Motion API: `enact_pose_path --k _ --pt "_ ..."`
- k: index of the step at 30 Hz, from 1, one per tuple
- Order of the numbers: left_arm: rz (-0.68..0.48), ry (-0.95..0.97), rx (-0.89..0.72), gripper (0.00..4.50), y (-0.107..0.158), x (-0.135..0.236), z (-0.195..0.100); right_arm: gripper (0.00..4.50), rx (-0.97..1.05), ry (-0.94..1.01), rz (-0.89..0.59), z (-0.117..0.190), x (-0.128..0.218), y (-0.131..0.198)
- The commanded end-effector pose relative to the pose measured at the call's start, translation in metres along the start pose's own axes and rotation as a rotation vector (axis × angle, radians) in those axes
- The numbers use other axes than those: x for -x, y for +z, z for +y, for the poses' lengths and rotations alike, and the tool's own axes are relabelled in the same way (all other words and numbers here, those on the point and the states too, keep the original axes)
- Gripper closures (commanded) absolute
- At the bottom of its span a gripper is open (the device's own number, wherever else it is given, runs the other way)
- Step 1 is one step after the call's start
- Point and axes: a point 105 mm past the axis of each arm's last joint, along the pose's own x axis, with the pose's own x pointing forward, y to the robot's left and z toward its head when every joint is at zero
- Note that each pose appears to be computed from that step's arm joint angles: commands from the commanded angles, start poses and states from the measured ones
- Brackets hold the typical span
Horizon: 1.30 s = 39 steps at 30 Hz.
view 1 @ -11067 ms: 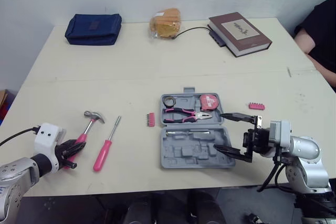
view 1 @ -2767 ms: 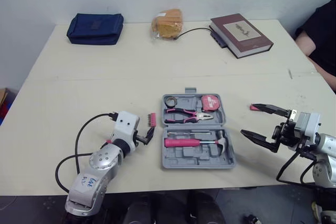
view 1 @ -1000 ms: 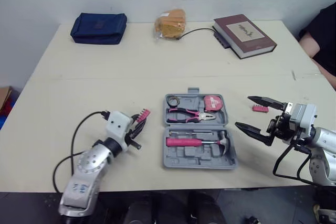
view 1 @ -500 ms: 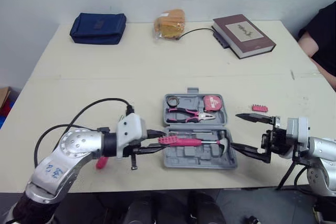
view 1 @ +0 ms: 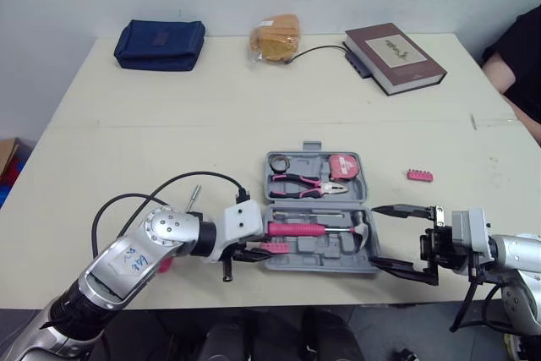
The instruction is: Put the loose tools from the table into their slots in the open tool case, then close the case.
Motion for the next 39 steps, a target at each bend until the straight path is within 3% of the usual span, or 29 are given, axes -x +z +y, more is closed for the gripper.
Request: enact_pose_path --k 1,13,28,29,31,33,39 --pt "0.028 -0.004 -0.021 3.86 0.001 -0.001 0.000 0.00 0.029 -0.014 0.002 -0.003 0.000 0.009" --pt "0.128 0.018 -0.063 3.86 0.003 -0.018 0.013 0.00 0.038 -0.024 -0.028 -0.011 -0.017 0.017" --pt "0.104 0.007 -0.038 3.86 0.012 -0.029 0.017 0.00 0.040 -0.040 -0.030 -0.008 -0.006 0.000" --pt "0.090 -0.004 -0.052 3.06 0.016 -0.028 0.014 0.00 0.040 -0.041 -0.029 -0.008 -0.005 -0.002" --pt "0.050 -0.016 -0.069 2.59 0.024 -0.026 0.009 0.00 0.039 -0.039 -0.029 -0.008 -0.004 -0.003" --pt "0.003 0.000 -0.090 1.75 0.034 -0.022 0.009 0.00 0.038 -0.035 -0.029 -0.007 -0.003 -0.004" --pt "-0.101 -0.020 -0.153 1.75 0.047 -0.004 0.003 0.00 0.035 -0.024 -0.032 -0.008 -0.004 -0.004"
